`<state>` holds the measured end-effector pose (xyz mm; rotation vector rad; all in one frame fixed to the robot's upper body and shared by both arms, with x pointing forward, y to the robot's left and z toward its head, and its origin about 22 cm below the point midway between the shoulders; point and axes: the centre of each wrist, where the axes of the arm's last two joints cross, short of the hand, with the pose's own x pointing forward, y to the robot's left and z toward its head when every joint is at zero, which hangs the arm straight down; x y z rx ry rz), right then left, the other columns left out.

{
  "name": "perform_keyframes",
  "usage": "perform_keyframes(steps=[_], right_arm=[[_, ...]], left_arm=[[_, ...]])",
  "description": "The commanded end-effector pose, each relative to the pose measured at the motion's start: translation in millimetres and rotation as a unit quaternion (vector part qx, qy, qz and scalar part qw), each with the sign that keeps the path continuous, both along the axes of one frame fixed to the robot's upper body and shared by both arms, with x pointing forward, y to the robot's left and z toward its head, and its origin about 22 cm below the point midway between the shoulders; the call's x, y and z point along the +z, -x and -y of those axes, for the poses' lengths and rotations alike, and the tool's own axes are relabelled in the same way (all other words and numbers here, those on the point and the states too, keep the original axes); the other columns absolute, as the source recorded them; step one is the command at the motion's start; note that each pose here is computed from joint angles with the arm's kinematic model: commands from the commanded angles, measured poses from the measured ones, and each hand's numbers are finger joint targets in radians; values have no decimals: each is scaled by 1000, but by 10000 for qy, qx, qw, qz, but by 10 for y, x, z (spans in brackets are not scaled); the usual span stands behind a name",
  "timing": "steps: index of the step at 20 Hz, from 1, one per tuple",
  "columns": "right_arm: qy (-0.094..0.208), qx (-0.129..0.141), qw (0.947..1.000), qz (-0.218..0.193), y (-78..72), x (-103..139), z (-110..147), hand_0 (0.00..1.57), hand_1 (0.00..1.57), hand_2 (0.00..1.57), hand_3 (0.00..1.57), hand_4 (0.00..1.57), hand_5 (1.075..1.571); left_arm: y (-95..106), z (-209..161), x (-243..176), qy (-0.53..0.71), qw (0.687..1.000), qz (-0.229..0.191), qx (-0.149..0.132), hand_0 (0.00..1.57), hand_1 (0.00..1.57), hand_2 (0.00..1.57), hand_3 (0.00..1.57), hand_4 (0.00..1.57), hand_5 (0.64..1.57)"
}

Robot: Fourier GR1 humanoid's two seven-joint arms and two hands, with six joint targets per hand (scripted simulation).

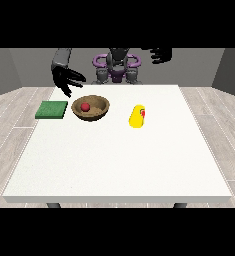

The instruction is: Pick the cup and pour the ball into the bowl, then pick the bowl and place it on the pad

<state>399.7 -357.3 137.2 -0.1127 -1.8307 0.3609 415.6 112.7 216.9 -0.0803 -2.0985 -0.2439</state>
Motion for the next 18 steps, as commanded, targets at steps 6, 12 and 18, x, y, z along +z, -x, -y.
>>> perform_keyframes(steps=[6, 12, 18], right_arm=[[-121, 343, 9985, -401, 181, -543, -267, 0, 0, 0, 0, 0, 1570], [-53, 529, 9961, -698, 181, -786, -591, 0, 0, 0, 0, 0, 1570], [-94, 271, 9984, -484, 86, -731, -418, 0, 0, 0, 0, 0, 1570]], left_arm=[[-114, -1805, 180, 1079, 9894, -621, -745, 0, 0, 0, 0, 294, 1548], [-56, -2217, 189, 1286, 9861, -856, -611, 0, 0, 0, 0, 211, 1555], [35, -2372, 401, 1305, 9873, -609, -674, 0, 0, 0, 0, 181, 1563]])
